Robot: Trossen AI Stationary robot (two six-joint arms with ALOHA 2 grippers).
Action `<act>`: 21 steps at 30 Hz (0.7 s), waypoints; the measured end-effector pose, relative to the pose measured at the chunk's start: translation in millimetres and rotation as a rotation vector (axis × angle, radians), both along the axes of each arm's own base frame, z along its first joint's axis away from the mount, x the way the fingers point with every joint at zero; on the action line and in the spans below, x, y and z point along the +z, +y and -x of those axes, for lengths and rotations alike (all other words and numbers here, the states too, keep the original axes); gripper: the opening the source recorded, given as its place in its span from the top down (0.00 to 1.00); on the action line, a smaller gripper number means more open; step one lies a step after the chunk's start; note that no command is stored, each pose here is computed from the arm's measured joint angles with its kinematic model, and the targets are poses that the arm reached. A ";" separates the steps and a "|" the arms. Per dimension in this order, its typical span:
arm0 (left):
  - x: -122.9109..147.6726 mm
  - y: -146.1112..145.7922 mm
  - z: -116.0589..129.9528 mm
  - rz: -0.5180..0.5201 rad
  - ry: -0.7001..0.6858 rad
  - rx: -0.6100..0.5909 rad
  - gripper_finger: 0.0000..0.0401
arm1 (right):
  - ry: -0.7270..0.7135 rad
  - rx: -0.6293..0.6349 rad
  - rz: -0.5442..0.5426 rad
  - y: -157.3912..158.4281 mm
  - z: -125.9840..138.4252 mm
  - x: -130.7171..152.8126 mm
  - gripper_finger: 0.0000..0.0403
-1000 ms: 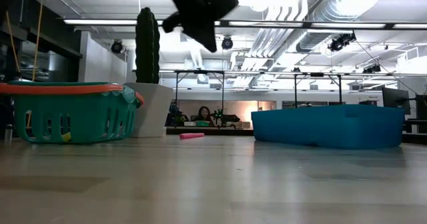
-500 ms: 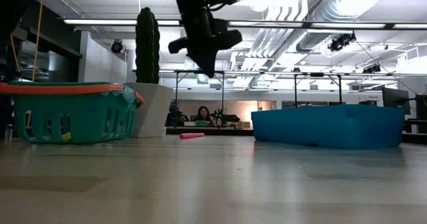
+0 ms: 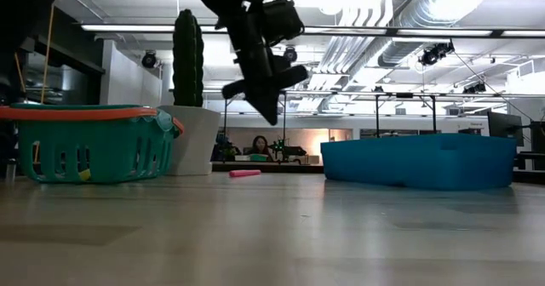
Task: Sort pens & pencils
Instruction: Adjust the potted plant on the table
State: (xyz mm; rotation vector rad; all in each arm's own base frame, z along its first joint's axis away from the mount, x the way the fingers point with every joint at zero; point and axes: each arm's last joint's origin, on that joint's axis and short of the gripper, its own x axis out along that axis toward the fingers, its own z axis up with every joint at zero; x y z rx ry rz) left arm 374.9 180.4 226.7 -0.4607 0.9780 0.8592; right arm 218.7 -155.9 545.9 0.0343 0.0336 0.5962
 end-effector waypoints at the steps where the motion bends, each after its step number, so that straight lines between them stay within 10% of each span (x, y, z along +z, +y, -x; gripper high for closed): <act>1: -0.7 1.4 -3.0 -0.012 -0.017 -0.006 0.99 | -0.001 0.000 0.001 0.0 0.0 0.0 0.83; 21: -34.6 31.8 5.6 0.087 0.063 -0.006 0.99 | -0.001 -0.001 0.004 -0.1 -0.1 -0.6 0.83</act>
